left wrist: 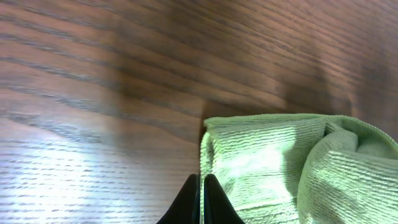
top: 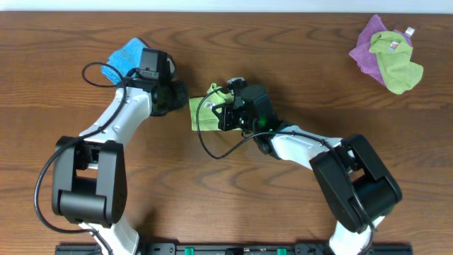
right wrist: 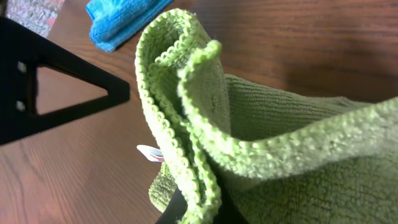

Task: Fold the cloth
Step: 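Hold the left end and fold the right end toward the left gripper, then release the folded towel and withdraw both grippers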

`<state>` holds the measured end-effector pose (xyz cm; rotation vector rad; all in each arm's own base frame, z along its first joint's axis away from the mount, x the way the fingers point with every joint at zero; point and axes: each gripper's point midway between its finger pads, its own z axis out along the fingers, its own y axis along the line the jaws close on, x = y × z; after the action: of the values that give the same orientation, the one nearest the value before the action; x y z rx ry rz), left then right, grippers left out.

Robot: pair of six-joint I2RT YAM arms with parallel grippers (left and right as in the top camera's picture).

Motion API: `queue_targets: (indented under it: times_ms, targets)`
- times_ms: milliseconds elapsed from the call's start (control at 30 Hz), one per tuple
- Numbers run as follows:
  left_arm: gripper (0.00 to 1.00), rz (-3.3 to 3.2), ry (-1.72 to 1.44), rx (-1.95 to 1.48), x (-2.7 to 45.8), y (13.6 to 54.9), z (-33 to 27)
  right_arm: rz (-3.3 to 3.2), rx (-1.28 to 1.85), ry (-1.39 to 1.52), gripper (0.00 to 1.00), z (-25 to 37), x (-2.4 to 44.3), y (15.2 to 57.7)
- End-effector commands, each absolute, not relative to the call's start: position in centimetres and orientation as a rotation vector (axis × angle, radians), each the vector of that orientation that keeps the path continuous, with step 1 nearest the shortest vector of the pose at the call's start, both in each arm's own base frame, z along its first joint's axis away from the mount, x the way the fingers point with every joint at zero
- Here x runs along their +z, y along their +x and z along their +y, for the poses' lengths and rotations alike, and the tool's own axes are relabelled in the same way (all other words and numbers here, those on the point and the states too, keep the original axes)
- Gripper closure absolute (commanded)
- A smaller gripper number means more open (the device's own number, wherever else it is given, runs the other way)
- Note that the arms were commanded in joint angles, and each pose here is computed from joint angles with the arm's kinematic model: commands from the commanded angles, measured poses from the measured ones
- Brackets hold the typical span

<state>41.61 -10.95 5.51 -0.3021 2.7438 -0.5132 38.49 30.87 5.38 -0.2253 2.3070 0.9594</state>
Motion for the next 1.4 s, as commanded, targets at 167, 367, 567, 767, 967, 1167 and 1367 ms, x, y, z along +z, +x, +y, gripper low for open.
queue_targets:
  times_ms: [167,367,567,767,967,1167,1367]
  targets:
    - [0.94,2.678,-0.264,-0.510,8.3,42.1,-10.4,2.306,0.958,-0.290,0.81,32.5,4.9,37.8]
    - [0.94,2.658,-0.274,-0.510,9.0,42.3,-9.9,2.305,1.095,-0.397,0.68,34.7,5.6,35.5]
    - [0.94,2.642,-0.287,-0.508,9.6,42.4,-9.4,2.296,1.139,-0.455,0.62,36.3,6.1,34.1]
    - [0.94,2.628,-0.296,-0.507,10.2,42.4,-9.0,2.260,1.183,-0.496,0.56,37.6,7.4,33.8]
    - [0.81,2.616,-0.297,-0.503,11.1,42.1,-8.6,2.229,1.170,-0.455,0.47,36.5,8.9,35.5]
    - [0.55,2.578,-0.287,-0.494,13.0,41.9,-7.6,2.239,1.112,-0.394,0.37,33.3,9.6,37.6]
    - [0.04,2.535,-0.281,-0.501,15.0,41.6,-7.0,2.177,1.039,-0.342,0.01,29.4,12.4,40.2]
